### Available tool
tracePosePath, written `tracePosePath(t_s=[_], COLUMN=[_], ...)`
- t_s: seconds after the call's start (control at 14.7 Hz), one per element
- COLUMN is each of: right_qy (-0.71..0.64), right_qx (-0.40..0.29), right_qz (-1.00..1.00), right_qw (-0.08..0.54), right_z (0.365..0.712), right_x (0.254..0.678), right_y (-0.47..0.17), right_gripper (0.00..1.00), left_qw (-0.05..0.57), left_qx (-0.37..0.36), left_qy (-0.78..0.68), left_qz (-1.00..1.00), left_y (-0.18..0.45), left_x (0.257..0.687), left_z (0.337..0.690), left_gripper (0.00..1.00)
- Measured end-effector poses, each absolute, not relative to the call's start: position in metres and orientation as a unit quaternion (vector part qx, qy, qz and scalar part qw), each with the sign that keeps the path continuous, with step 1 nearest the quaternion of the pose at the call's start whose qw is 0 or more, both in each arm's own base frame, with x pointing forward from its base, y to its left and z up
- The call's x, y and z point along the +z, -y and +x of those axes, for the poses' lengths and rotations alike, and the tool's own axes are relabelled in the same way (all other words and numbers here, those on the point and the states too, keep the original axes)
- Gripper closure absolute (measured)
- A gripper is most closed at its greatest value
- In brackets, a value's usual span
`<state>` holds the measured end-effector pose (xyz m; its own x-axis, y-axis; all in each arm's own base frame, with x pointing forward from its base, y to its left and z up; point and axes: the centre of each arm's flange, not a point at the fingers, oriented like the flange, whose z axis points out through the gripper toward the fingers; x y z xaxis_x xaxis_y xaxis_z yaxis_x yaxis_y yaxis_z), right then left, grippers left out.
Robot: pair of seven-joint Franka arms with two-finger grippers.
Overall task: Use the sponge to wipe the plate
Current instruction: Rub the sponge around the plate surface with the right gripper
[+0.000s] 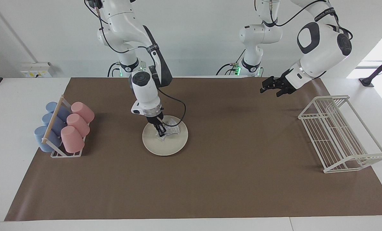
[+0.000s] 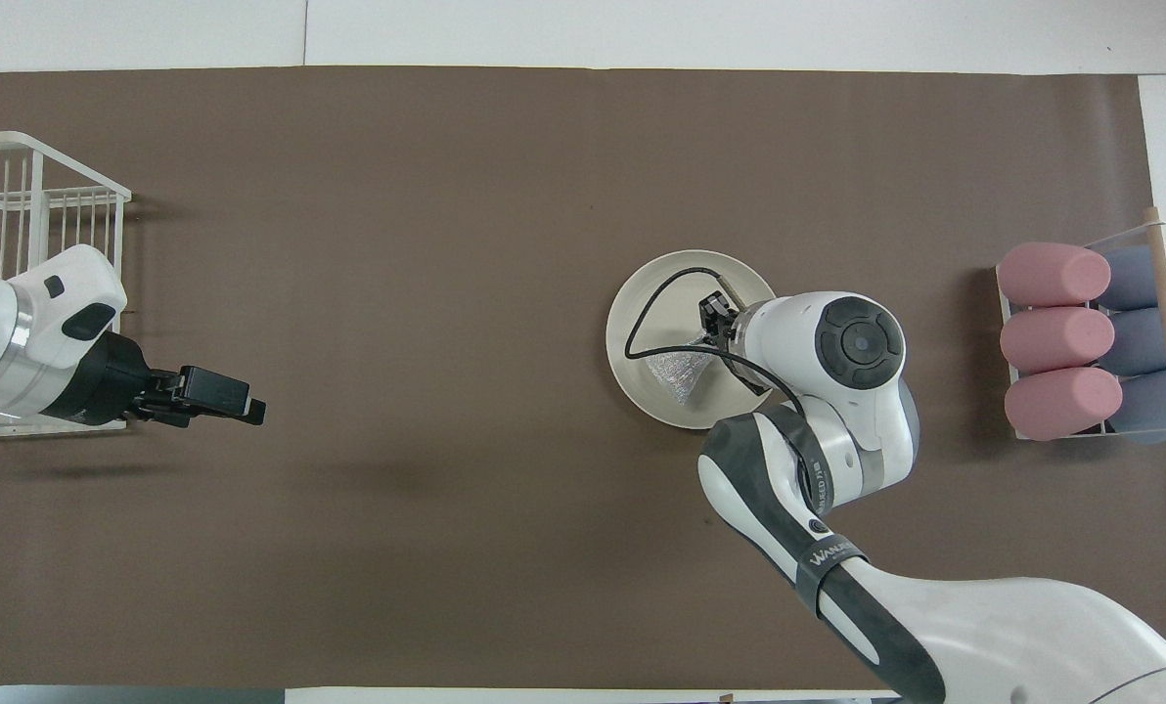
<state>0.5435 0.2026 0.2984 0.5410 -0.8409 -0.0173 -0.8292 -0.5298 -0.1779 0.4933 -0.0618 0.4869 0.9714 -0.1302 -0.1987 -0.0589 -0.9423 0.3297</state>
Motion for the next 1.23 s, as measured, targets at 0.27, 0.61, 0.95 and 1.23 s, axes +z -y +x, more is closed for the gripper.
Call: tracePosePath(t_s=[0.27, 0.61, 0.95, 1.23], right_qy=[-0.465, -0.466, -0.479, -0.449], right_qx=[-0.04, -0.034, -0.033, -0.042], right_qz=[-0.881, -0.88, -0.872, -0.888], right_qw=[0.079, 0.082, 0.091, 0.088], right_z=[0.553, 0.543, 0.527, 0.543], right_x=[0.297, 0.297, 0.296, 0.295], right_y=[-0.17, -0.202, -0.238, -0.198], right_gripper=[0.9, 0.9, 0.9, 0.9], left_qw=[0.162, 0.161, 0.16, 0.16], left_qx=[-0.104, -0.104, -0.103, -0.102], left_qy=[0.047, 0.035, 0.03, 0.029], left_qz=[0.98, 0.981, 0.981, 0.981], left_y=[0.062, 0.061, 0.061, 0.061], left_x=[0.487, 0.488, 0.488, 0.488], left_z=[0.495, 0.495, 0.496, 0.496], left_gripper=[0.0, 0.0, 0.0, 0.0])
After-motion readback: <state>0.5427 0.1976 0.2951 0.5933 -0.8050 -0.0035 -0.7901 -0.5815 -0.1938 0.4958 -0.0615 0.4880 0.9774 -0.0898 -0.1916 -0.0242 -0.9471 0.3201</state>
